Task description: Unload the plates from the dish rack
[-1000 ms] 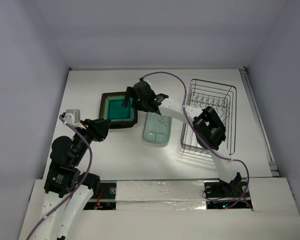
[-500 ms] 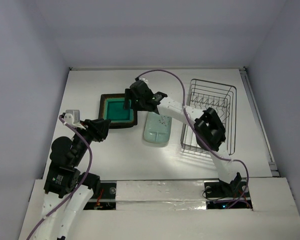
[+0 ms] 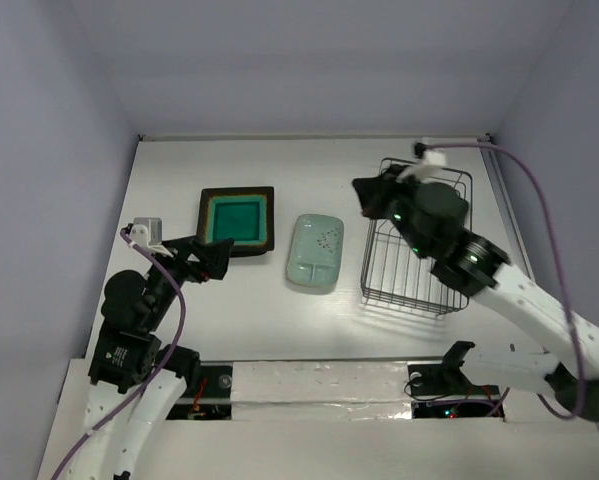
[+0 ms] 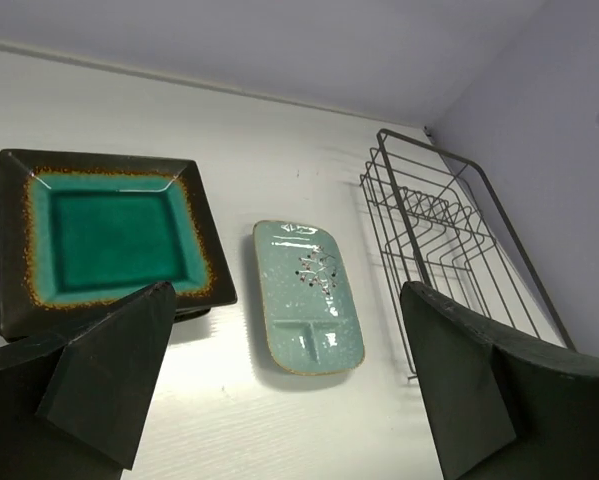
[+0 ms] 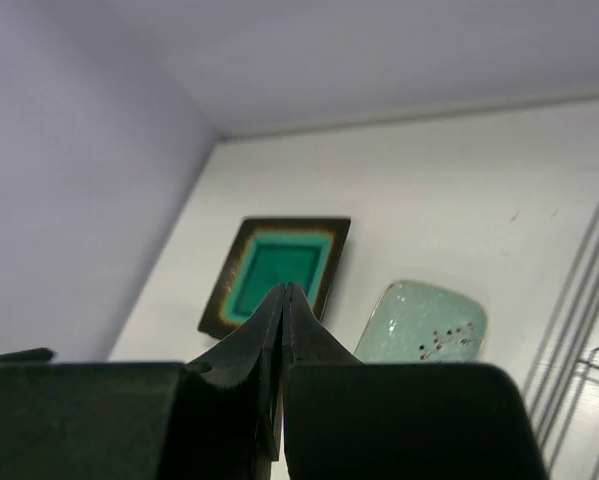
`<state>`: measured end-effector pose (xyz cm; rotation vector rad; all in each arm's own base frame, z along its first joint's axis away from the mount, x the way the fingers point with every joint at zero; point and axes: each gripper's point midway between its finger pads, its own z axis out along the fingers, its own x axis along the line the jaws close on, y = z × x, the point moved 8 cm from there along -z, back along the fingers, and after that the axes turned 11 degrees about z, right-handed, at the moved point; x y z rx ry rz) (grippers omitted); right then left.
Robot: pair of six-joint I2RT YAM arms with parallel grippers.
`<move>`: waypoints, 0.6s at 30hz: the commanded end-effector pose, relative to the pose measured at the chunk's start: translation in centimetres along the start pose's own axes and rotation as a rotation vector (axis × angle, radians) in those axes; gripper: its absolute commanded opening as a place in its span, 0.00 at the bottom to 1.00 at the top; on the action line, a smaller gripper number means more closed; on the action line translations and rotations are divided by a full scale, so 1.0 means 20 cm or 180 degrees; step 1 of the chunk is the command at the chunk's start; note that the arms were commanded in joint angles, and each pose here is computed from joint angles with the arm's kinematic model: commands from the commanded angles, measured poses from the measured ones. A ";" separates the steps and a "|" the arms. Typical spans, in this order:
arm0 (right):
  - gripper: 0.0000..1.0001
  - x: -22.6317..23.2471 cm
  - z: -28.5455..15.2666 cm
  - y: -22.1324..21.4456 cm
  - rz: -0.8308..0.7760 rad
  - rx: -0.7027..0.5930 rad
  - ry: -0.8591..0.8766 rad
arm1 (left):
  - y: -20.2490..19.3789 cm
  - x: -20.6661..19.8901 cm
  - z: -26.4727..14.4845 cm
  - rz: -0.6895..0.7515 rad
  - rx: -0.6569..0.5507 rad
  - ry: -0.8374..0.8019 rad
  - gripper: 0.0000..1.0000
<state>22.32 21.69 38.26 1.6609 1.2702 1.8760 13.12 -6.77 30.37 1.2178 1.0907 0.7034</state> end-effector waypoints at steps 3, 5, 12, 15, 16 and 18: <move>0.15 -0.16 -0.40 0.22 0.0004 -0.0676 -0.0076 | 0.14 -0.05 0.02 -0.0015 -0.0250 -0.0159 0.97; 0.50 -0.23 -0.60 0.35 0.0198 -0.1038 -0.0095 | 0.21 -0.07 0.02 -0.0009 -0.0324 -0.0201 0.98; 0.87 -0.41 -0.92 0.47 0.0521 -0.1633 -0.0247 | 0.39 -0.11 0.00 0.0048 -0.0620 -0.0157 0.99; 0.86 -0.45 -0.89 0.43 0.0500 -0.1633 -0.0316 | 0.41 -0.11 0.01 0.0050 -0.0626 -0.0173 0.99; 0.86 -0.45 -0.87 0.41 0.0460 -0.1605 -0.0342 | 0.40 -0.11 0.02 0.0040 -0.0610 -0.0175 0.99; 0.86 -0.44 -0.82 0.39 0.0389 -0.1528 -0.0387 | 0.38 -0.10 0.05 0.0005 -0.0569 -0.0161 0.99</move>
